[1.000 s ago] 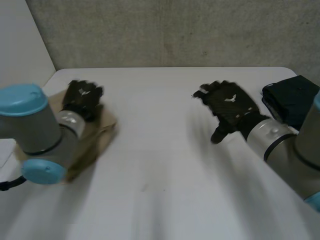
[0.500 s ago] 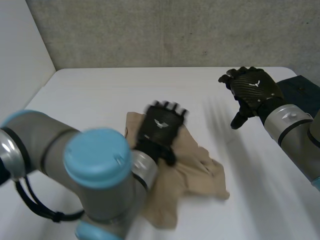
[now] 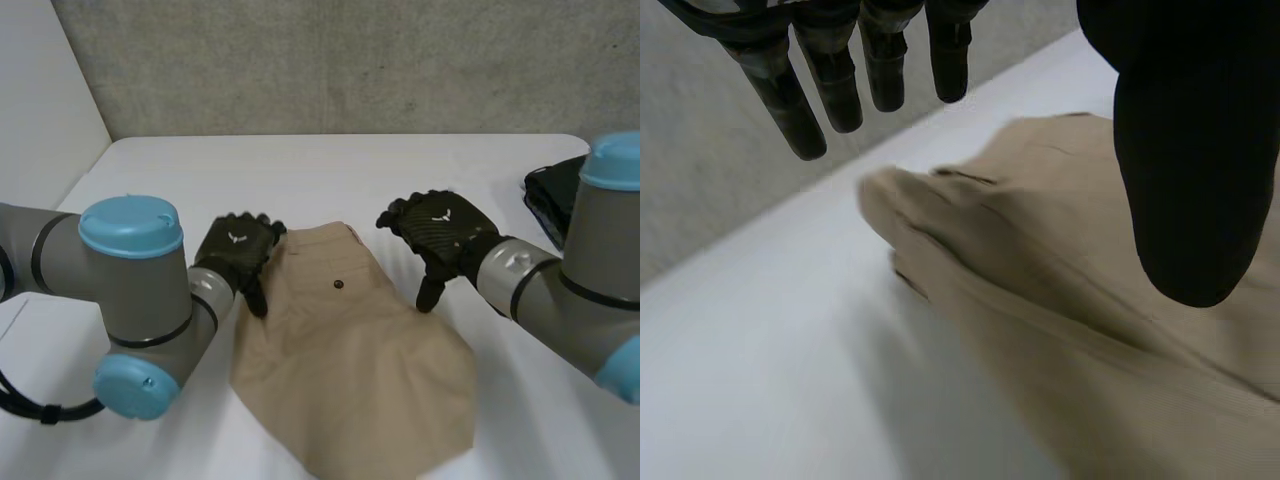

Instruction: Fold the laundry.

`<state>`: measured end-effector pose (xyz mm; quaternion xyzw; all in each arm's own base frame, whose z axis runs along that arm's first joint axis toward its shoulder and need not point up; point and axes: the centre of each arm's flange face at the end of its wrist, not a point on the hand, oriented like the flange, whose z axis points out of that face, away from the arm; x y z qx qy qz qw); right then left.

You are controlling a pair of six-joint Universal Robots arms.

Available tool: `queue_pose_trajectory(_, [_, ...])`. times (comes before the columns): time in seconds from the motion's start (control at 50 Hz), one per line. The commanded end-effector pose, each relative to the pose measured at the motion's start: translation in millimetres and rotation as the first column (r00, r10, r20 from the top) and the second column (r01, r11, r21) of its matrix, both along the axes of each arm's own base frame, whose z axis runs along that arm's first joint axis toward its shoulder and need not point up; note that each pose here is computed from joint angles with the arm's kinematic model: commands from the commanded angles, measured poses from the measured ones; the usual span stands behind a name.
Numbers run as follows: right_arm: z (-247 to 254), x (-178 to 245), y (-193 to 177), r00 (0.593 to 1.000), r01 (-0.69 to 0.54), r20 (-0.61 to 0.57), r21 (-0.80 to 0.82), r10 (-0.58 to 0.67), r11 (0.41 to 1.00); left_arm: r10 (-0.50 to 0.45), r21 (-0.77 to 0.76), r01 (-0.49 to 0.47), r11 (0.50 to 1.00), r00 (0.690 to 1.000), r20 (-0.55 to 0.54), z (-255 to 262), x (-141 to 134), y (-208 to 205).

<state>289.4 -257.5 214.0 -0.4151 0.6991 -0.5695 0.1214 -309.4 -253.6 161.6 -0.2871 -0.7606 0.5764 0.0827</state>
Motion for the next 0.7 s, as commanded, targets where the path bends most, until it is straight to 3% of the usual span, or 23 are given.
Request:
queue_pose_trajectory(0.02, [-3, 25, -16, 0.988, -0.128, -0.091, -0.064, 0.122, 0.99, 0.051, 0.079, -0.045, 0.996, 0.996, -0.076, 18, 5, 29])
queue_pose_trajectory(0.22, [-11, 84, -18, 0.94, -0.335, -0.135, -0.186, 0.313, 0.924, 0.282, 0.064, -0.28, 0.958, 0.959, -0.023, 8, 25, 22])
queue_pose_trajectory(0.46, [-41, 139, -10, 0.875, -0.483, -0.104, -0.228, 0.472, 0.845, 0.411, 0.07, -0.406, 0.911, 0.901, -0.139, 35, 62, 29])
queue_pose_trajectory(0.7, [-78, 169, 6, 0.816, -0.578, -0.173, -0.237, 0.551, 0.781, 0.453, 0.079, -0.446, 0.891, 0.882, -0.131, 35, 84, 35])
